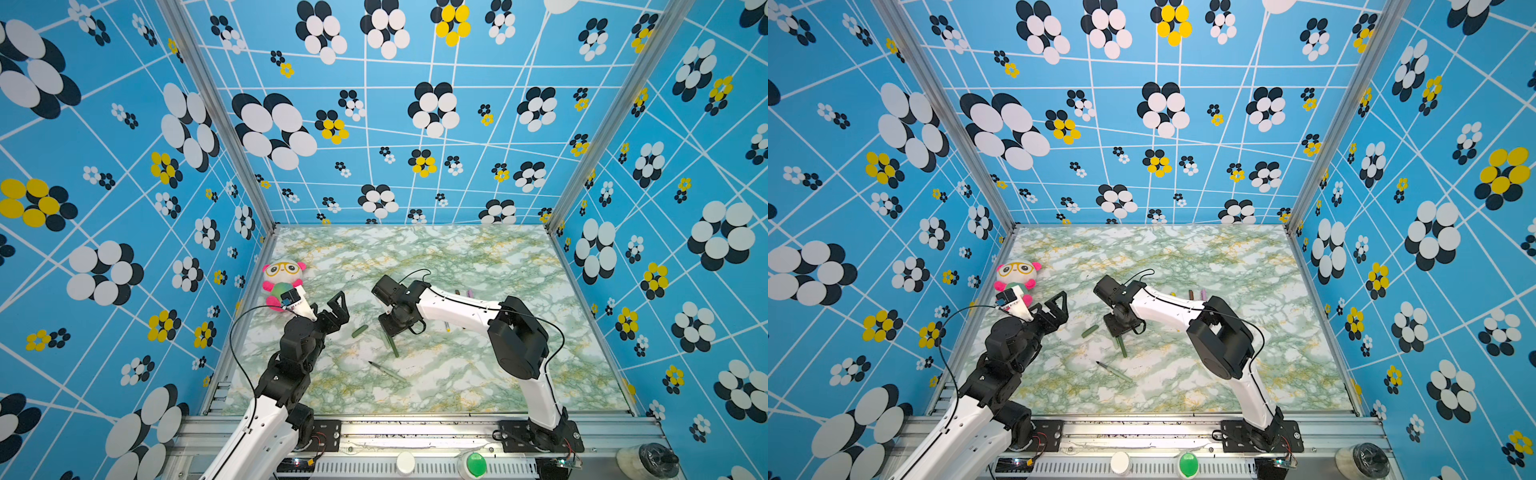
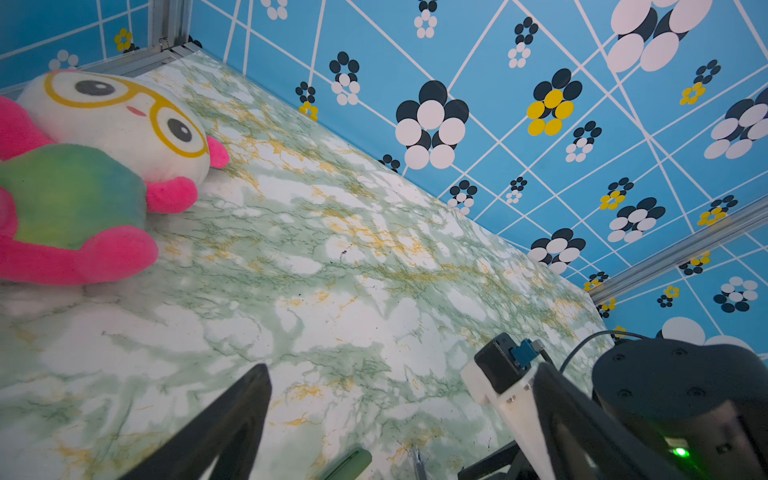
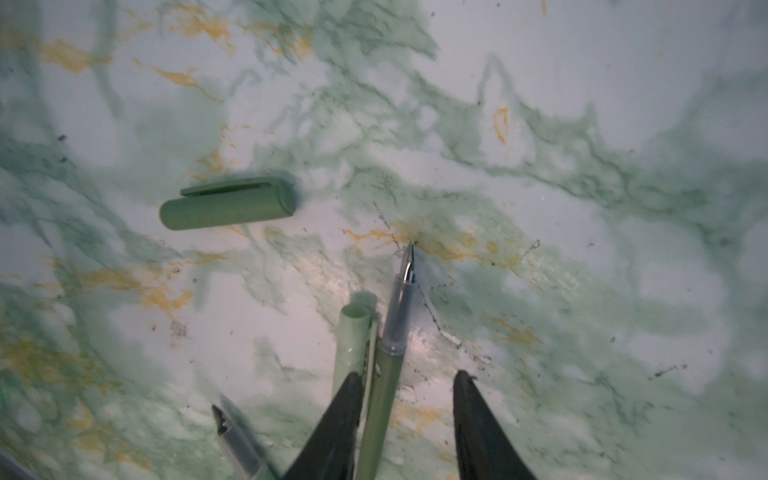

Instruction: Insert the pens into the pen caps

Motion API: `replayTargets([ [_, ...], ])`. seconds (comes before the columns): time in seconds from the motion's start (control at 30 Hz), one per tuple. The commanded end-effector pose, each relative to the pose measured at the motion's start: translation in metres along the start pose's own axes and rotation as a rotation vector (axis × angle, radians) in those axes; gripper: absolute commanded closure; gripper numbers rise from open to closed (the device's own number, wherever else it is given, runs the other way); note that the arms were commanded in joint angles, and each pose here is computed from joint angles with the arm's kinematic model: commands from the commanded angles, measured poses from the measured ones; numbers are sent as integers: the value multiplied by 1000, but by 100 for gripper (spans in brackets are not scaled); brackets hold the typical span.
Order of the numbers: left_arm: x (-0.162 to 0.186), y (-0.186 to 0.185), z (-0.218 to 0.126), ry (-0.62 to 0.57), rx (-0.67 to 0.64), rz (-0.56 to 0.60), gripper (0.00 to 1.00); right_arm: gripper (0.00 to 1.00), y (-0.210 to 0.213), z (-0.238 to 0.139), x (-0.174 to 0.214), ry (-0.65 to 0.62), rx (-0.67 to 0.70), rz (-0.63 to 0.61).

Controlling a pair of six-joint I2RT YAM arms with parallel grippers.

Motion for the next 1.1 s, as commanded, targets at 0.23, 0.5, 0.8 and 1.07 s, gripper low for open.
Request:
replayTargets([
  [0.23,1,6,-1,0,-18,-9,1,64,-1,11,8,55,63,-33],
  [0.5,0,5,1,1,-13,-11,1,67,-2,28,14,92,73,-34],
  [0.8,1,3,0,4,-4,-4,1,80,-7,32,20,111,101,-37],
  [1.07,3,-1,2,28,18,18,1,91,-10,20,10,65,112,-26],
])
Point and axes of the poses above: each gripper's point midway between its finger pads, its own z axis out along the fingers, its own y axis along the line the jaws close on, x = y × z, the point moved 2 cm from there along -z, back along the fingers, and after that the axes turned 5 degrees about -z, right-handed, at the moved point
